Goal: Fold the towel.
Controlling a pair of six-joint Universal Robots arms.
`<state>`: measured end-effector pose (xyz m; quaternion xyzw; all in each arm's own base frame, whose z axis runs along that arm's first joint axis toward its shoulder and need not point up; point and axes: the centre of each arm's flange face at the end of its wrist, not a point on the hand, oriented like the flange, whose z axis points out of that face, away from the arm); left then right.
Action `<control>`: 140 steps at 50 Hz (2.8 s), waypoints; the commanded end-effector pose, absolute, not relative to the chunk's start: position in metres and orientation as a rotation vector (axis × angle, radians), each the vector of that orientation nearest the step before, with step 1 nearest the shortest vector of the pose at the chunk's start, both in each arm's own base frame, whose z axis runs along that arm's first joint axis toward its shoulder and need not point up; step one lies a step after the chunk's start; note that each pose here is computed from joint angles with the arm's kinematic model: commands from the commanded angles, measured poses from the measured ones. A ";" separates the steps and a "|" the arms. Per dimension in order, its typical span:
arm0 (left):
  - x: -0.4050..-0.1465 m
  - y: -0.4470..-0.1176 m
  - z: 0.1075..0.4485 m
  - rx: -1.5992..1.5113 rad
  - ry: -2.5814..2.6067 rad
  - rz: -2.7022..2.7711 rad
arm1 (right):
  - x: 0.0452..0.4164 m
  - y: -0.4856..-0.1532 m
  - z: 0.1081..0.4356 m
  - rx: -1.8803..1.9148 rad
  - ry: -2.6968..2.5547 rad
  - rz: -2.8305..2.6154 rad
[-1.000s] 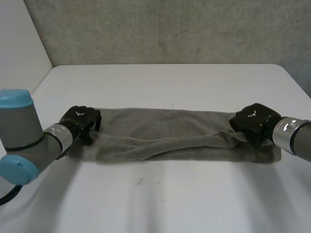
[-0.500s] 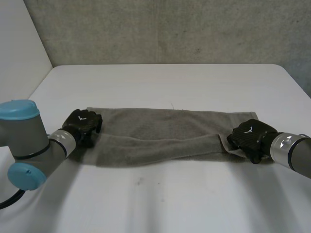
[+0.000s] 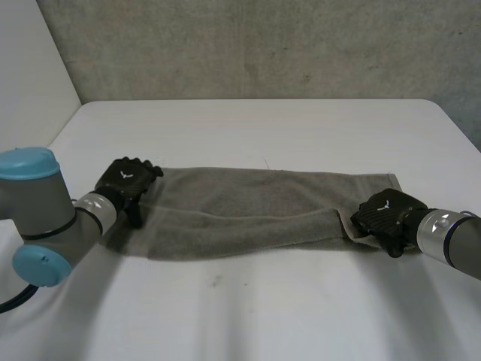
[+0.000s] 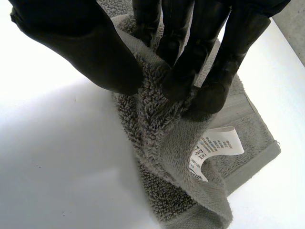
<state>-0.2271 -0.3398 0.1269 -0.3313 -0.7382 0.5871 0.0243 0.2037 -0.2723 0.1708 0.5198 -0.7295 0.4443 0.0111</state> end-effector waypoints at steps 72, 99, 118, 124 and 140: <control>-0.219 -0.366 0.109 -0.989 -2.365 1.849 | 0.201 -0.322 0.168 1.486 -2.206 1.522; -0.220 -0.365 0.102 -1.001 -2.375 1.805 | 0.201 -0.322 0.165 1.485 -2.210 1.512; -0.219 -0.364 0.138 -0.980 -2.319 1.902 | 0.201 -0.323 0.168 1.478 -2.202 1.519; -0.219 -0.365 0.124 -0.983 -2.349 1.858 | 0.201 -0.322 0.166 1.481 -2.207 1.513; -0.220 -0.369 0.105 -0.988 -2.375 1.810 | 0.200 -0.322 0.165 1.483 -2.213 1.507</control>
